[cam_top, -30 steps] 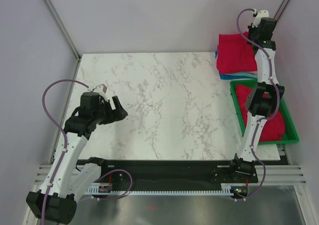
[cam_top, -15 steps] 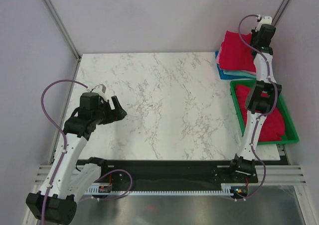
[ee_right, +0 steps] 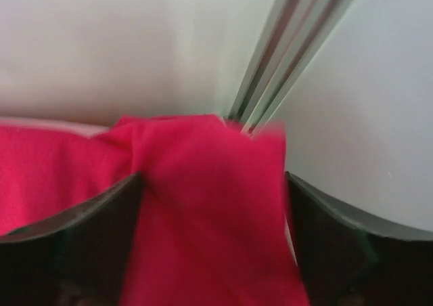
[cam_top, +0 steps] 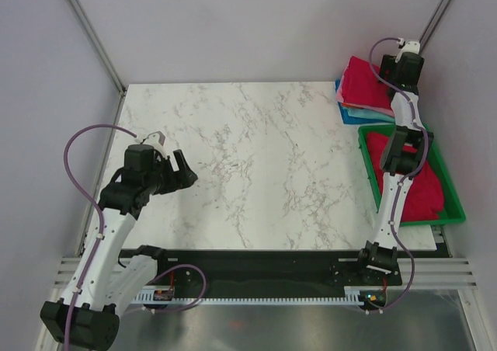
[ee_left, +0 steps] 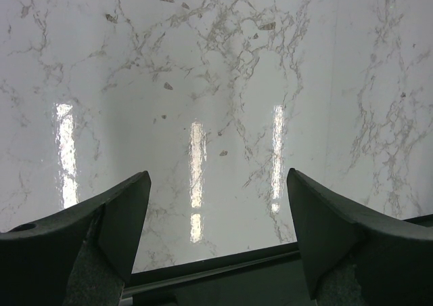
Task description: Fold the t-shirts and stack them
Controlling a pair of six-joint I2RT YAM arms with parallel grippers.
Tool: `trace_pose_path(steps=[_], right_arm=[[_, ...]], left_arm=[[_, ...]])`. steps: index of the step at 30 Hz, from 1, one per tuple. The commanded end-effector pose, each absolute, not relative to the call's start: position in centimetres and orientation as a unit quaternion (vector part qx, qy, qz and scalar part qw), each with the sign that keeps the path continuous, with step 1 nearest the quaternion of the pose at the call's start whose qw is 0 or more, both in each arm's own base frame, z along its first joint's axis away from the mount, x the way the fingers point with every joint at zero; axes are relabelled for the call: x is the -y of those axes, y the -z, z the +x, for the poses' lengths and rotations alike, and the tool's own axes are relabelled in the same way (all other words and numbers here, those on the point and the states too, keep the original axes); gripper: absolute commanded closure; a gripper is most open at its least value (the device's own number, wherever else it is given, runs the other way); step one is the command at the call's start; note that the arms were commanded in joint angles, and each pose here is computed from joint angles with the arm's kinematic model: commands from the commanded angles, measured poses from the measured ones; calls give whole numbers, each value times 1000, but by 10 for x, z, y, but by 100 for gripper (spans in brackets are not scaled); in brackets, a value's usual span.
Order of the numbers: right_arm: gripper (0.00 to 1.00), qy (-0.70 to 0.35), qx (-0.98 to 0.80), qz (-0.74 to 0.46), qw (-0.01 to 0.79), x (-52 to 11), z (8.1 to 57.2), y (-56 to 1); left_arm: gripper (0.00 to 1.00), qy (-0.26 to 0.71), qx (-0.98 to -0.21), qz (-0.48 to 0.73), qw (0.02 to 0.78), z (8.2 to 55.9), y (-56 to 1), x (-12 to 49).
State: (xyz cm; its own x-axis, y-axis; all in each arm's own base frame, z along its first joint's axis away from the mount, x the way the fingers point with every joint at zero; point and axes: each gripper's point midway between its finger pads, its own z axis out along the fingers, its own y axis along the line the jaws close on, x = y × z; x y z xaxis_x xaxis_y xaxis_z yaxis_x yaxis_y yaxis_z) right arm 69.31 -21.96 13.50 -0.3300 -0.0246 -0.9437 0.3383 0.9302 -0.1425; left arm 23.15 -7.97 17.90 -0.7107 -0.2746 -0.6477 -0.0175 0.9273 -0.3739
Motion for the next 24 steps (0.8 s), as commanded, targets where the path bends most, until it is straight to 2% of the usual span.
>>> trace_pose_path(steps=[1,7,9,11,12,14,15,17,18,20,21,22,23,24], right_arm=[[2,174,-738,125,640,231,700,-205],[2,172,-672,191,695,246,681,-286],[2,159,-637,216,723,251,667,-328],[2,148,-620,238,733,260,655,-346],[2,133,-598,252,749,257,642,-376],[2,127,-594,267,748,261,628,-381],[2,116,-569,275,766,256,612,-413],[2,107,-574,283,761,254,599,-411],[2,98,-557,279,776,244,580,-441],[2,77,-571,297,761,236,565,-425],[2,55,-559,290,775,221,543,-452],[2,23,-582,307,753,210,539,-420],[2,0,-588,303,750,197,530,-416],[2,-28,-578,289,762,176,507,-438]], left_arm=[[11,173,-900,-87,391,238,-185,79],[11,177,-895,-85,401,237,-191,79],[11,179,-893,-84,404,236,-193,79],[11,180,-890,-84,410,235,-196,79],[11,180,-889,-84,413,235,-197,79],[11,180,-886,-85,418,235,-200,78],[11,180,-886,-85,419,234,-200,78],[11,181,-883,-84,425,234,-203,77],[11,181,-882,-85,427,233,-204,77],[11,181,-880,-87,431,233,-206,76],[11,181,-879,-86,433,233,-207,76],[10,183,-878,-85,434,232,-207,76],[10,186,-877,-84,436,231,-209,77],[9,189,-875,-82,438,232,-210,78]])
